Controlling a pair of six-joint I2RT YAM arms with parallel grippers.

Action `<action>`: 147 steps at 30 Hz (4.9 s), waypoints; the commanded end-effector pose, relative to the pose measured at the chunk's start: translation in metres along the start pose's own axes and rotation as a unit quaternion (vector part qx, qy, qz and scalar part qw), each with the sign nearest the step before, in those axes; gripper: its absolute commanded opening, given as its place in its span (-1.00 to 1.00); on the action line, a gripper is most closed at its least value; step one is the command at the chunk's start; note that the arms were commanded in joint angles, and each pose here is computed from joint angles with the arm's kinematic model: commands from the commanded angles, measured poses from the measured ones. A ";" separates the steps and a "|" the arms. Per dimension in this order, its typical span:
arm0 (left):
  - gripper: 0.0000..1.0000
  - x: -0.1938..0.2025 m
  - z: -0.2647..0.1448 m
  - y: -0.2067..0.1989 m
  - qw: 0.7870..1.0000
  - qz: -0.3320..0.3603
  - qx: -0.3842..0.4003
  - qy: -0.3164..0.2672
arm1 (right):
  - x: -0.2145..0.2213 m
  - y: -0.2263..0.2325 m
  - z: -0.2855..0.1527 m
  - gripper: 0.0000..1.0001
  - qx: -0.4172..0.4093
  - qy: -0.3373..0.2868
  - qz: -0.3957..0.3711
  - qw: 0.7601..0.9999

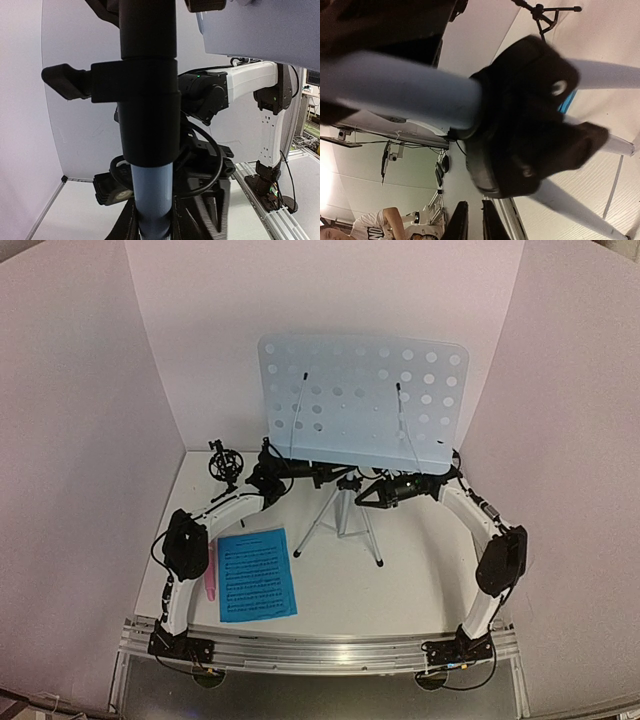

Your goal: Set up the instrument practice props

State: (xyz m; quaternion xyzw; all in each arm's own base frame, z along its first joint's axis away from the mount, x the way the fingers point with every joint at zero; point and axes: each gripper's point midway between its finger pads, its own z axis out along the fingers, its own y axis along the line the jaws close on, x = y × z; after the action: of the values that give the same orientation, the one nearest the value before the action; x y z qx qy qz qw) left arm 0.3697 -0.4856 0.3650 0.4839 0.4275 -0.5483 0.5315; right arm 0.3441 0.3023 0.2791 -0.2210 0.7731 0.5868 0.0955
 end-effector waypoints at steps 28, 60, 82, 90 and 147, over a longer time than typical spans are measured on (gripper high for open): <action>-1.00 0.026 0.000 -0.001 0.999 -0.014 0.007 0.043 | -0.052 -0.001 -0.029 0.36 0.009 -0.044 -0.328 0.944; -1.00 0.026 0.000 0.000 0.999 -0.009 0.005 0.042 | -0.041 -0.021 0.007 -0.72 -0.015 -0.012 -0.270 0.963; -1.00 0.028 -0.001 0.006 0.999 0.020 -0.012 0.034 | -0.006 0.002 0.037 -1.00 -0.007 0.029 0.076 0.997; -1.00 0.032 0.000 0.007 0.999 0.026 -0.010 0.033 | 0.008 -0.004 0.043 -1.00 -0.009 0.052 0.337 0.940; -1.00 0.021 -0.004 -0.001 0.999 0.023 0.010 0.024 | -0.074 -0.010 -0.017 -0.07 0.034 -0.114 -0.158 0.980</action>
State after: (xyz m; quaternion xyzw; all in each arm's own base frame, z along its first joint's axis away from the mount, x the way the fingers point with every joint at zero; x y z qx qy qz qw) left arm 0.3713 -0.4843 0.3640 0.4890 0.4199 -0.5387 0.5425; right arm 0.4182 0.2944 0.2914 -0.2822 0.7503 0.5059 0.3185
